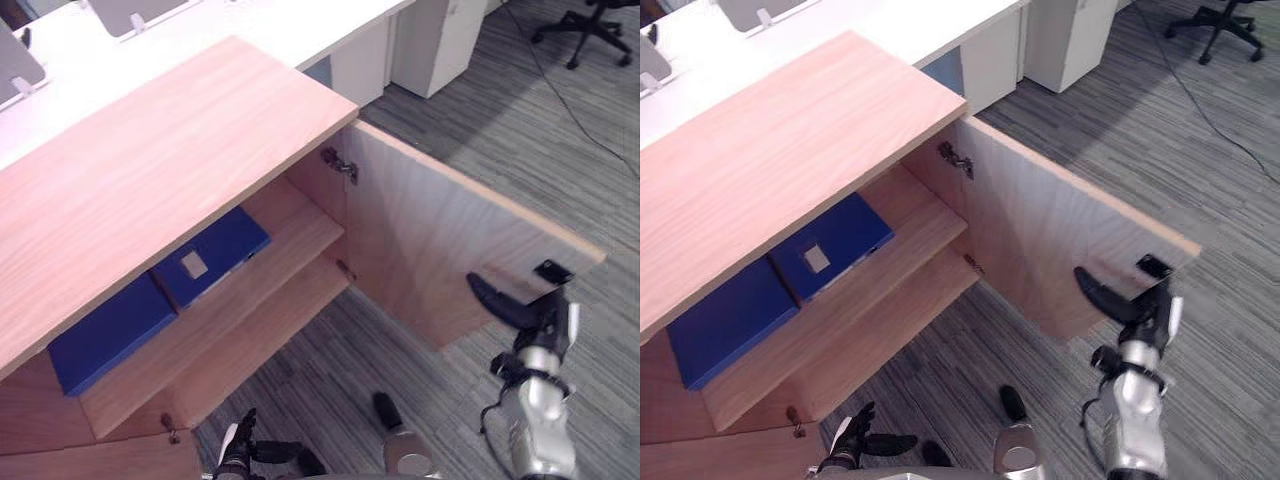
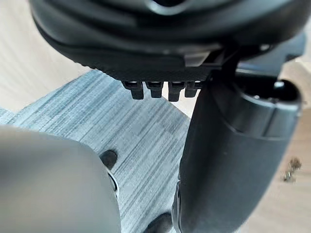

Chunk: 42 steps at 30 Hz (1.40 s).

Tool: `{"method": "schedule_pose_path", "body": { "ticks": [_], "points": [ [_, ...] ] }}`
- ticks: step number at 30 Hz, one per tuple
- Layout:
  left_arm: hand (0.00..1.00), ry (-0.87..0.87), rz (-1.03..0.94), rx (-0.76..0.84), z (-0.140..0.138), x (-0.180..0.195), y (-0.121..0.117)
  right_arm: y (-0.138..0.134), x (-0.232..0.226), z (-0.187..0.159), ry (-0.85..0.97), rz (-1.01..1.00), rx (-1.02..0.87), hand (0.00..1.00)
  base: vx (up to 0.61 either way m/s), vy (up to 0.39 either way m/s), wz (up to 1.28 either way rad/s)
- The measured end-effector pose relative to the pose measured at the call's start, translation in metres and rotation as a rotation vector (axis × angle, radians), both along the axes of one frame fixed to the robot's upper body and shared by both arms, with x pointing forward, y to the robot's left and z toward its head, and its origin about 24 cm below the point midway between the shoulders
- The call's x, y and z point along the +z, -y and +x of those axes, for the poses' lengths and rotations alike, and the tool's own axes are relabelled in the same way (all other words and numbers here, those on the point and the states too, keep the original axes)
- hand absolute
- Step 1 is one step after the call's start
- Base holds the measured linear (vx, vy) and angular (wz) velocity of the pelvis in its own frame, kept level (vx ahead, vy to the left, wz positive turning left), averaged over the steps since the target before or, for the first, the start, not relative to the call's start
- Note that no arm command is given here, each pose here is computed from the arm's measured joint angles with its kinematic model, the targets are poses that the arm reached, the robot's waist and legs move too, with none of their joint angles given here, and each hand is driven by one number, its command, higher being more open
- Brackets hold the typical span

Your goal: Walk over to the cabinet, pick up the folder, carry it to the office cabinet, place the folder inside the office cabinet, then close the office cabinet door

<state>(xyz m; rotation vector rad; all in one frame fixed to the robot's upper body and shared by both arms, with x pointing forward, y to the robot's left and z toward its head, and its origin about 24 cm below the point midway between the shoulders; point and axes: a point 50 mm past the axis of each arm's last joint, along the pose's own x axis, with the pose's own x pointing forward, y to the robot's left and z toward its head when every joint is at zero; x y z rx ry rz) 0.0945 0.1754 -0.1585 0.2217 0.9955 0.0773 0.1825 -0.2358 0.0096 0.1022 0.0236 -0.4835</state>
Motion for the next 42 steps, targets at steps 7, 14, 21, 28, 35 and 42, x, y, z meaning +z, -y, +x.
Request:
{"method": "schedule_pose_path", "body": {
  "ticks": [7,14,21,28,35,42],
  "points": [
    [1.00,0.059,0.010,-0.036,0.029,0.006,0.010,-0.105,-0.017,-0.044,-0.127,0.057,0.392,1.00,-0.07,-0.060,-0.26],
    [1.00,0.191,0.013,-0.096,0.061,0.022,0.024,-0.202,-0.012,-0.005,-0.066,-0.056,0.983,1.00,-0.16,-0.084,0.32],
    [1.00,0.349,-0.070,-0.094,0.087,0.043,0.053,-0.186,0.069,0.141,0.152,-0.248,0.742,1.00,-0.05,-0.007,0.91],
    [1.00,0.274,0.103,0.073,0.069,0.036,-0.021,-0.083,0.093,0.191,0.079,-0.168,0.315,1.00,0.04,0.042,0.45],
    [1.00,0.262,0.060,0.125,0.064,0.033,-0.018,-0.080,0.057,0.163,0.027,-0.150,0.325,1.00,0.01,0.016,0.41],
    [1.00,0.474,-0.019,0.459,0.061,0.063,-0.053,-0.128,-0.051,0.078,-0.305,-0.207,0.630,1.00,0.09,-0.049,1.11]
  ]
}}
